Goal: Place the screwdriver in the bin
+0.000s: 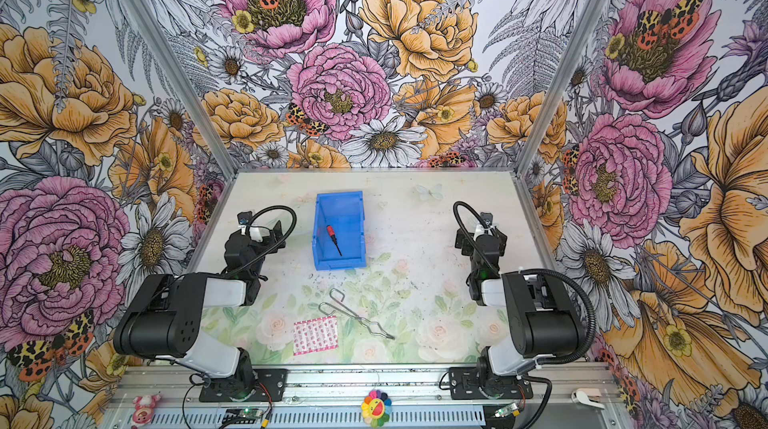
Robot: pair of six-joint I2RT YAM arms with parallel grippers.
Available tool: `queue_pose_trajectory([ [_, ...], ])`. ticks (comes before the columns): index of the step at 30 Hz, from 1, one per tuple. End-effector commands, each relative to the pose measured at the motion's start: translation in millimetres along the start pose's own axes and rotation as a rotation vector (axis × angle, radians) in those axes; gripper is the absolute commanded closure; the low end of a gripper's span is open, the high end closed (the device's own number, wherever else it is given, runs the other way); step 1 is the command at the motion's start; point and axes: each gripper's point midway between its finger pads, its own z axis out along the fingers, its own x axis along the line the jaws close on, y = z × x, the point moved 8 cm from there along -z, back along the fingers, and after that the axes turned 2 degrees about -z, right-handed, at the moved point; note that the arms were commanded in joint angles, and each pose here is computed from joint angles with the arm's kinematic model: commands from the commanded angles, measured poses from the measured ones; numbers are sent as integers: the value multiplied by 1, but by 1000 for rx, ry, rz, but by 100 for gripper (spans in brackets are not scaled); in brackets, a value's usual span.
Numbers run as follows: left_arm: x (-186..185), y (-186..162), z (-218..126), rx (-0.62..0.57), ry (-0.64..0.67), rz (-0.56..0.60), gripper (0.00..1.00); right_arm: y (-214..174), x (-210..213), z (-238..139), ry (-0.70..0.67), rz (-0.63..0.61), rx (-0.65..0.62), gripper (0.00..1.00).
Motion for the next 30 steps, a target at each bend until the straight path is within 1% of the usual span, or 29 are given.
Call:
queue_pose_trajectory([
  [1,-1,2,-1,-20,7,12,1,5,-3,1,-19,14,-25,0],
  [30,-1,2,-1,-18,4,12,1,6,-3,1,-19,14,-24,1],
])
